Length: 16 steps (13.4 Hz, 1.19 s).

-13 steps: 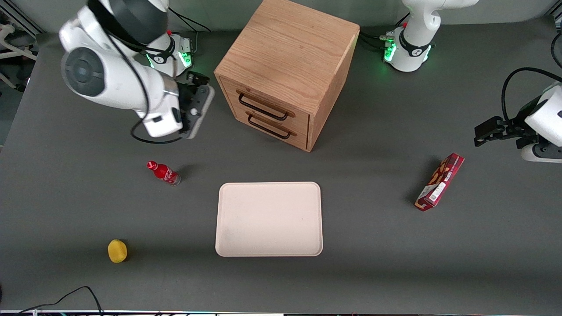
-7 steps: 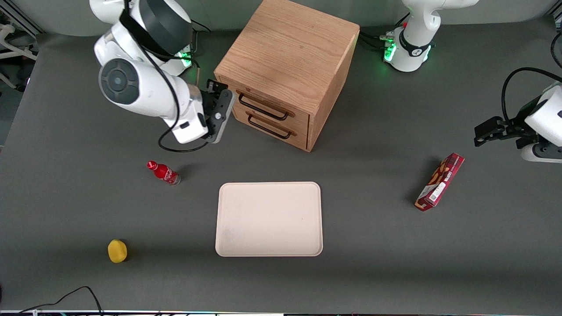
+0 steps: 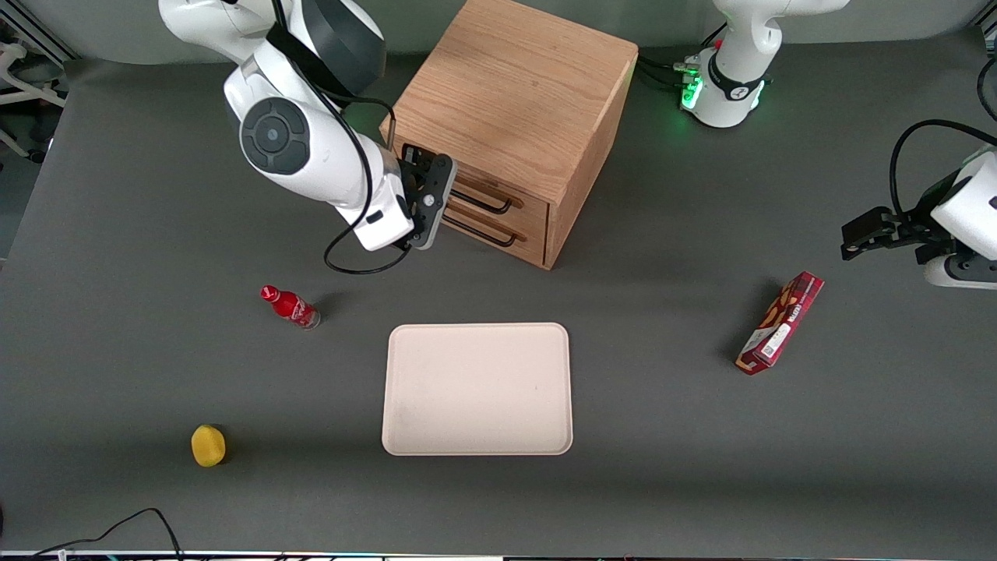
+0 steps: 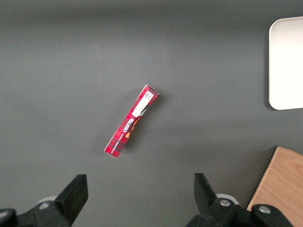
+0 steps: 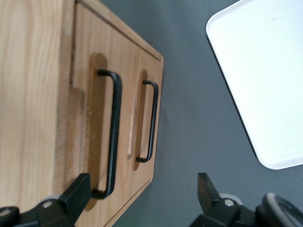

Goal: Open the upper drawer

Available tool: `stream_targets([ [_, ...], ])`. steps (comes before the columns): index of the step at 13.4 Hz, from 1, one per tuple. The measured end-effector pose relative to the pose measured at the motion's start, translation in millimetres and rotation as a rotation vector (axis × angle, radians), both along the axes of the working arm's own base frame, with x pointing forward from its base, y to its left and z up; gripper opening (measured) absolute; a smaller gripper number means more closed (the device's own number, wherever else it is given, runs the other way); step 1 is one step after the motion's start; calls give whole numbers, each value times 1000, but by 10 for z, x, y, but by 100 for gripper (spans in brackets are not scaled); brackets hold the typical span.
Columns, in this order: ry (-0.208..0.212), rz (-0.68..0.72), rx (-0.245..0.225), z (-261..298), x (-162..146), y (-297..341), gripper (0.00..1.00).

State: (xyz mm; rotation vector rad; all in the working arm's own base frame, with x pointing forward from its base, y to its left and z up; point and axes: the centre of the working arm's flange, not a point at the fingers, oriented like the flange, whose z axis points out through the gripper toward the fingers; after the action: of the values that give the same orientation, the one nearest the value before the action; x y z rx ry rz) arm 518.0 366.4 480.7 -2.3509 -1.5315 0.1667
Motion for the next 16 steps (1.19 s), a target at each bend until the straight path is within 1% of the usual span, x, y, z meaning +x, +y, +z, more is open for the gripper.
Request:
stream_targets([
  [4,-26,-26,27,-137,127,34,100],
  [5,-28,-30,30,-165,143,40,100],
  [9,-4,-35,21,-302,142,66,100],
  [12,15,-36,6,-411,58,138,100],
  [16,14,-31,5,-520,-43,266,100],
])
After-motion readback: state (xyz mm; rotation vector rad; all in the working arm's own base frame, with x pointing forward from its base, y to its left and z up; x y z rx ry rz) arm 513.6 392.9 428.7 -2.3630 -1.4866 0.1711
